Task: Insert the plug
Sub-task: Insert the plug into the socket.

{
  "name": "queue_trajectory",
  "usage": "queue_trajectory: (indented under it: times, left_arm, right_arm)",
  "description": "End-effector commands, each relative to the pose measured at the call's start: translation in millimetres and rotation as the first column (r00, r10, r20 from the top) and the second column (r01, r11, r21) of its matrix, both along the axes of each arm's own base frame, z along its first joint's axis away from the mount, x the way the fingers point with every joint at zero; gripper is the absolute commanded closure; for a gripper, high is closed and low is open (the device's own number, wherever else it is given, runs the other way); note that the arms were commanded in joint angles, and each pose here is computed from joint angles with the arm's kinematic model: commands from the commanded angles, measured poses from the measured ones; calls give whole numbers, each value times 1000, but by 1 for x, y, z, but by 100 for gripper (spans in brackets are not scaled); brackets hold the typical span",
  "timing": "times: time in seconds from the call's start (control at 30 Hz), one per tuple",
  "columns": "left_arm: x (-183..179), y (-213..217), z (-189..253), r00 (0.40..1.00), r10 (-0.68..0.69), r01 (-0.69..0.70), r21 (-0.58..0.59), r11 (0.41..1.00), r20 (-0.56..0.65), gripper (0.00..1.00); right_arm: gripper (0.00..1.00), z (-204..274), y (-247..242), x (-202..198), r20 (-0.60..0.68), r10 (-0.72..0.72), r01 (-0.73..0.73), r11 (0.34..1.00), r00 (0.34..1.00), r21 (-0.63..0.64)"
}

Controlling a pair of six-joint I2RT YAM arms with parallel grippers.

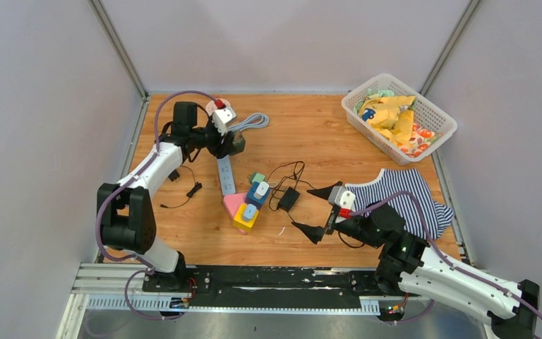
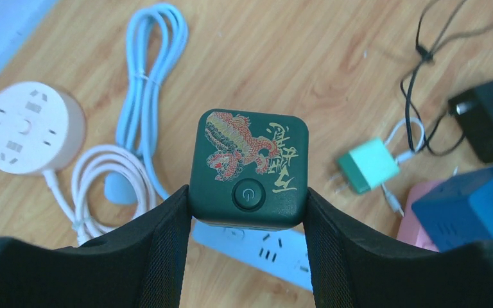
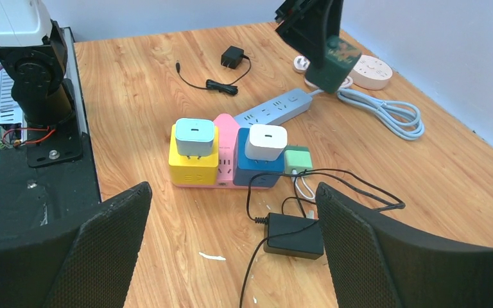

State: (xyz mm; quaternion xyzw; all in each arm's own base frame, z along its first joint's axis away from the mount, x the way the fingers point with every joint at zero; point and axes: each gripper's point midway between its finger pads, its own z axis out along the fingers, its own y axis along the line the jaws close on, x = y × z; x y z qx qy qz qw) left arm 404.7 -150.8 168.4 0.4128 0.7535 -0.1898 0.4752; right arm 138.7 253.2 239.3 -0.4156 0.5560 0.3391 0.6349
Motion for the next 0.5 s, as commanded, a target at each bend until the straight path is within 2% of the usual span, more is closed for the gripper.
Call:
queue_trajectory:
  times: [0.0,0.17,0.3,0.47]
  left_arm:
    - [-24,4,-28,980,-195,198,77,977,-34,100]
    - [-38,20,-54,957,-269,278,75,958,-112,100]
    - [-38,25,-55,951,-285,289,20,957,-117,100]
    - [-40,32,-59,952,-281,284,8,959,-122,100]
  right_arm:
    - [3,-2,-1,-3,13,6,-6,1000,1000,-6]
    - [3,-1,-2,-6,17,21,-21,1000,1000,-3]
    - [3,0,-1,-11,11,43,-43,999,999,4]
    - [3,-3,0,-12,6,49,-49,999,999,-5]
